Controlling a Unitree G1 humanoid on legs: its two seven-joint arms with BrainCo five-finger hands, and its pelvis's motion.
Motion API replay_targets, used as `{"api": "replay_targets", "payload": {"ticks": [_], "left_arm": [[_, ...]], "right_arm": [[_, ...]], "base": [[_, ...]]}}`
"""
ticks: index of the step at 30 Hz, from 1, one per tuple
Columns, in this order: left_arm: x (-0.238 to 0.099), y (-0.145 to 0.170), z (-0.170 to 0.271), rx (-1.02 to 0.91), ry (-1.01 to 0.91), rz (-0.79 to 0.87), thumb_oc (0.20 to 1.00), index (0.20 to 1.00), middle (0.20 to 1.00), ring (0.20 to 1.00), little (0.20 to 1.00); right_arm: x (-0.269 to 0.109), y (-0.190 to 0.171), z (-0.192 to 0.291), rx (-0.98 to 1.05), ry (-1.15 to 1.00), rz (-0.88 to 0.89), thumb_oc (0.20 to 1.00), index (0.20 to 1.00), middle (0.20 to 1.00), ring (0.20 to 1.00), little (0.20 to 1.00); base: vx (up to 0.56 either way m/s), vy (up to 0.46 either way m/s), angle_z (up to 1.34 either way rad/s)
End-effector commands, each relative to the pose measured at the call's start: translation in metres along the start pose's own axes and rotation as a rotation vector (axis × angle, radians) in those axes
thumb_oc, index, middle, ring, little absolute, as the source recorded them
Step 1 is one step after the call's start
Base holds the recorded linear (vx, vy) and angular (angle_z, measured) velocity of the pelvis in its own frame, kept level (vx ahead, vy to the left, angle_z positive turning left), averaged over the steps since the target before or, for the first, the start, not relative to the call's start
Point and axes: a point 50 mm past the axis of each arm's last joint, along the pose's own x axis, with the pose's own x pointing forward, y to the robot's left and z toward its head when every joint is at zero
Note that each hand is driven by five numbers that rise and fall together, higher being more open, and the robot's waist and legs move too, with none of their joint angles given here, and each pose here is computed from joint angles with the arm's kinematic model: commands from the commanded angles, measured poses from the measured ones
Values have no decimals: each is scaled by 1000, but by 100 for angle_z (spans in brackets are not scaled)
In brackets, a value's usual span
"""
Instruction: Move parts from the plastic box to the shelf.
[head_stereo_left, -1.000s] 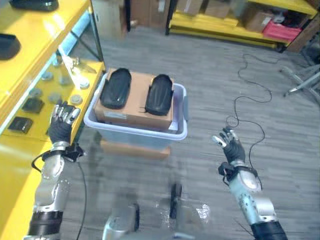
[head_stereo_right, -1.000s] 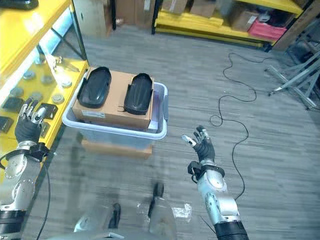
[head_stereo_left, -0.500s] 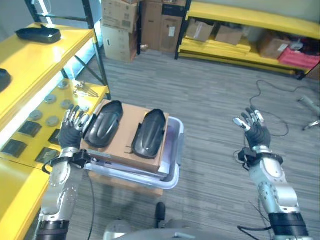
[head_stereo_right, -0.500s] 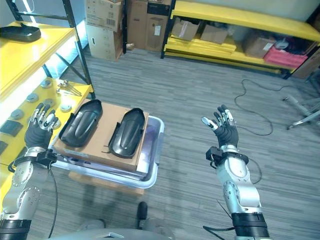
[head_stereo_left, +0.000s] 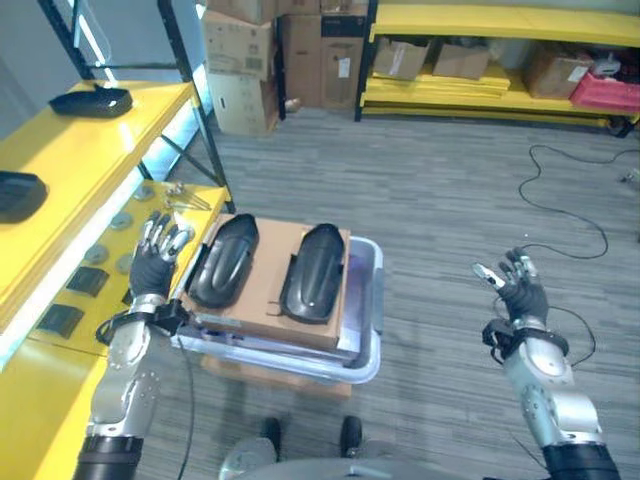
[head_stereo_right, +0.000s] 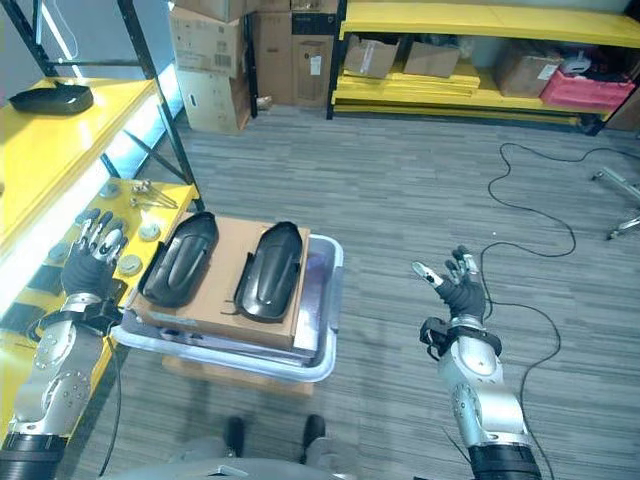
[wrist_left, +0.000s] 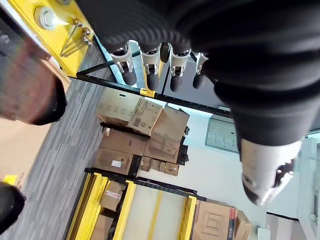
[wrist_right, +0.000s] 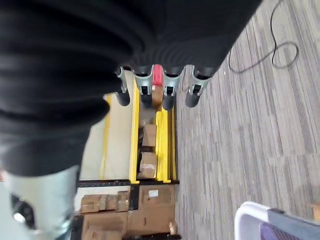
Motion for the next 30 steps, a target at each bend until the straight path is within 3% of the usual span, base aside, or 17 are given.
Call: {"api": "replay_targets", "payload": {"ticks": [1,4,9,19,26,30], "left_arm": [[8,-10,28,56,-127,-86,1000,1000,1000,1000,1000],[27,-27,44,24,-203,-148,1000,1000,1000,1000,1000],[38,-44,60,18,-273,-223,1000,1000,1000,1000,1000],[37,-54,61,-4,-281,-294,1000,1000,1000,1000,1000],[32,-53,57,-12,-281,-278,1000,1000,1000,1000,1000],[31,-51,53,-6,-268,-267,1000,1000,1000,1000,1000]], "right_arm": [[33,10,60,-28,-274,-133,1000,1000,1000,1000,1000],[65,16,103,-22,-350,-237,1000,1000,1000,1000,1000],[88,17,134,35,-368,-314,1000,1000,1000,1000,1000],[105,12,112,31,-224,-395,1000,1000,1000,1000,1000],[98,14,82,56,-150,-350,1000,1000,1000,1000,1000],[96,28,89,117,-205,-293,1000,1000,1000,1000,1000]], "base": [[-48,49,3],[-265,37,20],[-184,-43,37],[-29,-14,17],[29,23,-1],[57,31,-1]]}}
